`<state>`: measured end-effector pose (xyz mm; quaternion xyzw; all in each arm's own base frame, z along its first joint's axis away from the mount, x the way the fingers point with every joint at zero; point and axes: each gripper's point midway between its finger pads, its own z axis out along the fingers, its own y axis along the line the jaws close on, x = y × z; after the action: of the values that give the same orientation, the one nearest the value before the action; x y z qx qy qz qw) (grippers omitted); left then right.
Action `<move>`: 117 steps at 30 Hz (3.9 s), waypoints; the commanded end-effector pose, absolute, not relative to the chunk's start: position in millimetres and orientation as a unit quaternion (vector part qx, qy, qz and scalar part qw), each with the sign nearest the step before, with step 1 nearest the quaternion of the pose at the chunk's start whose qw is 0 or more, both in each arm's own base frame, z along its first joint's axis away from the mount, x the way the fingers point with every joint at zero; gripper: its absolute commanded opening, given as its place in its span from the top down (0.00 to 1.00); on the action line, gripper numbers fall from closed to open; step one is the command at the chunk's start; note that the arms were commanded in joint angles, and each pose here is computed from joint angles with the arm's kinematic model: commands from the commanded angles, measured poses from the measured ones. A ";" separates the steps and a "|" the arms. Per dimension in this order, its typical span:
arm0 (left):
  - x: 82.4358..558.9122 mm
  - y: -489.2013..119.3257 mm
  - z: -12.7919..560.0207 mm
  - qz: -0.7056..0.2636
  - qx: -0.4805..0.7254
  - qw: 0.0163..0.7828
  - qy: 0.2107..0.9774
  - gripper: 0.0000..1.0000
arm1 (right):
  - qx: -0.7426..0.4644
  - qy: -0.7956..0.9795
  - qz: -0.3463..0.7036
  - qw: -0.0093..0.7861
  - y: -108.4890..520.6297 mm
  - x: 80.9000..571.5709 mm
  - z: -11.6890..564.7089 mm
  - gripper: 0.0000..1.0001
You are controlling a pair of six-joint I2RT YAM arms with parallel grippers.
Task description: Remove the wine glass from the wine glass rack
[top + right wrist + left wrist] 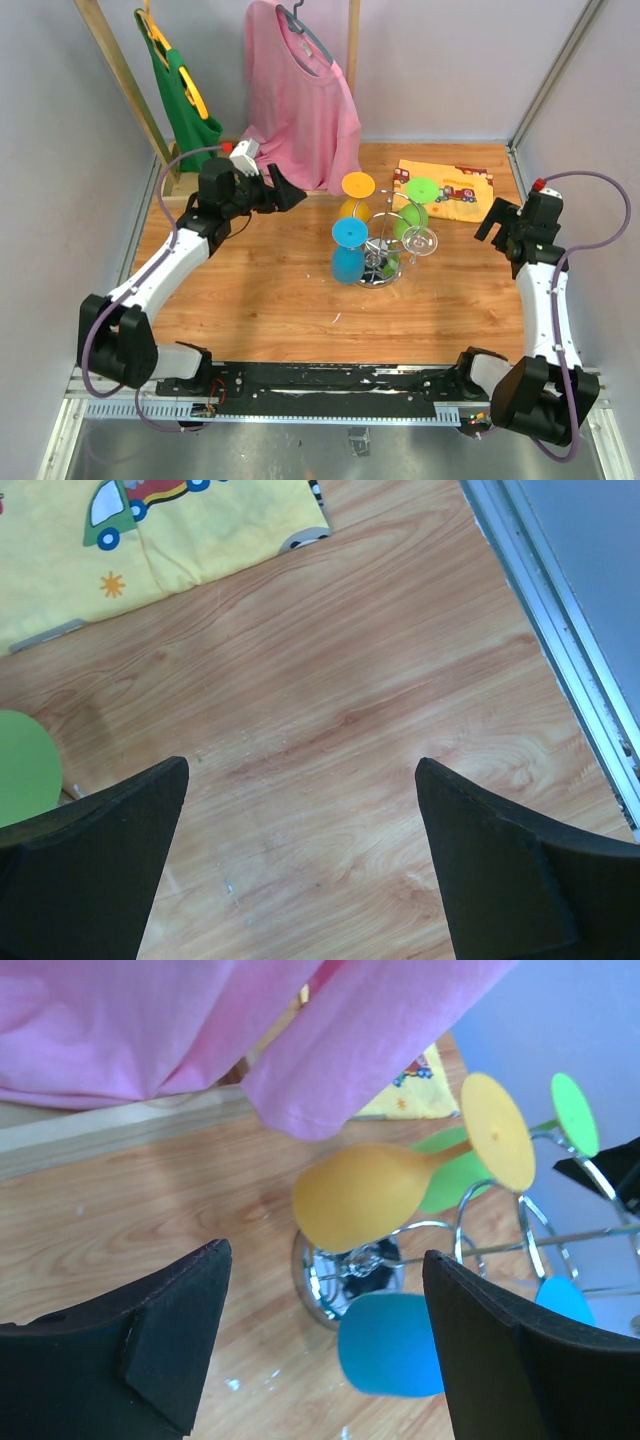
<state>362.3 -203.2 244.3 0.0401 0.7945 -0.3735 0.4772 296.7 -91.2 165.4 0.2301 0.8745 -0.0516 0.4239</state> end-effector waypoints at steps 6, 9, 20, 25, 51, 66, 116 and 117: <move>367.0 -270.5 293.6 -0.505 0.036 0.415 0.756 0.21 | 0.209 0.879 -0.020 0.428 -83.0 301.6 188.0 0.02; 364.3 -283.9 300.8 -0.527 0.032 0.397 0.751 0.24 | 0.207 0.876 -0.019 0.434 -82.1 302.1 192.9 0.02; 374.3 -303.4 287.2 -0.580 -0.041 0.307 0.754 0.32 | 0.213 0.876 -0.019 0.433 -81.3 296.5 188.6 0.02; 378.2 -310.4 288.2 -0.596 -0.058 0.279 0.751 0.37 | 0.213 0.877 -0.015 0.431 -80.5 298.6 188.2 0.02; 377.4 -333.3 282.0 -0.618 -0.075 0.226 0.749 0.52 | 0.211 0.879 -0.018 0.428 -80.4 293.9 189.4 0.02; 380.5 -337.0 273.3 -0.616 -0.082 0.216 0.753 0.71 | 0.212 0.880 -0.026 0.425 -81.0 285.2 184.3 0.02; 405.3 -299.9 305.1 -0.611 -0.131 0.247 0.741 1.00 | 0.210 0.883 -0.042 0.418 -82.4 264.9 183.5 0.02; 404.8 -298.7 306.2 -0.611 -0.129 0.250 0.740 1.00 | 0.210 0.882 -0.042 0.420 -82.3 265.3 184.4 0.02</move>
<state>414.7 -303.5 275.6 -0.1662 0.7589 -0.5905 0.2188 267.9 -79.7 185.0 0.2058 0.8813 -0.0396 0.4235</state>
